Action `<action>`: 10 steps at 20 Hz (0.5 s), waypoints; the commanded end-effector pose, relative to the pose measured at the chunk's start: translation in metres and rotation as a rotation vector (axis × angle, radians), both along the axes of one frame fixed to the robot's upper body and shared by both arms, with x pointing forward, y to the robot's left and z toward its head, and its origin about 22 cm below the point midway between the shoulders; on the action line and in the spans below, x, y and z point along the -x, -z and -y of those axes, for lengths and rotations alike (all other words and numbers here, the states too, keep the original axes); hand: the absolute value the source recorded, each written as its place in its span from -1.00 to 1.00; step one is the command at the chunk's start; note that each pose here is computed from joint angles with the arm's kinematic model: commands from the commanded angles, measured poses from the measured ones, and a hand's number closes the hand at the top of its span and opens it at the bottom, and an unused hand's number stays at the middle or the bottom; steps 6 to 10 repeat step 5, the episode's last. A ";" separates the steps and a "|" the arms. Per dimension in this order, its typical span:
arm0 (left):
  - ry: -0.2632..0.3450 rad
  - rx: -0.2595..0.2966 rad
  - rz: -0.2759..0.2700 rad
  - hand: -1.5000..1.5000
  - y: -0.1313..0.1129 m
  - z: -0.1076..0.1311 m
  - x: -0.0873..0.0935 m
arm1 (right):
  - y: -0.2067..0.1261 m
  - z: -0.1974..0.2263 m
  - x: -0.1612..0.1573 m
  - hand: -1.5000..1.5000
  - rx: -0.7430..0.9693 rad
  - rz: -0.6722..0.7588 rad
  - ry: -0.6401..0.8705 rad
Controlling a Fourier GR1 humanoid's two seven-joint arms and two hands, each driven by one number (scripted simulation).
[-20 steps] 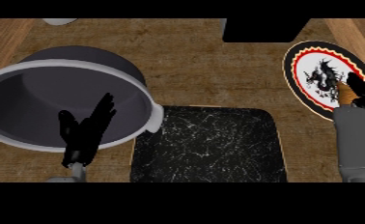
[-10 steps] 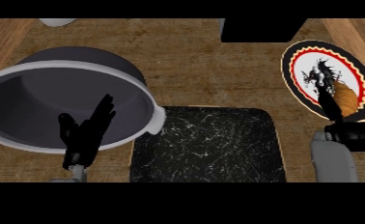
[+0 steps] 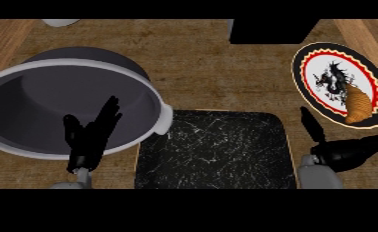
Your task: Pick the croissant from the tray and place it in the plate
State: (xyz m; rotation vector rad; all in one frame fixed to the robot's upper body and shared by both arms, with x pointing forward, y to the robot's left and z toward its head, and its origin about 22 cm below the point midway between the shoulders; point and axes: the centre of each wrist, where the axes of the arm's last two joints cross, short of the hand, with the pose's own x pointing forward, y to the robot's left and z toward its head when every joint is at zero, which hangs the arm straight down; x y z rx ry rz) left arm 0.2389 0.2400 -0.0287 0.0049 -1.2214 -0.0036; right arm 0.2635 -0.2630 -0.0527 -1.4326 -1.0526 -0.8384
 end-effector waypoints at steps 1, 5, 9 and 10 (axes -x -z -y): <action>-0.013 -0.027 -0.023 0.00 0.003 0.010 -0.005 | 0.007 -0.018 0.010 -1.00 -0.012 0.035 0.027; -0.004 0.008 -0.041 0.00 -0.004 -0.005 0.005 | 0.012 -0.020 0.010 -1.00 -0.022 0.008 0.027; -0.004 0.008 -0.041 0.00 -0.004 -0.005 0.005 | 0.012 -0.020 0.010 -1.00 -0.022 0.008 0.027; -0.004 0.008 -0.041 0.00 -0.004 -0.005 0.005 | 0.012 -0.020 0.010 -1.00 -0.022 0.008 0.027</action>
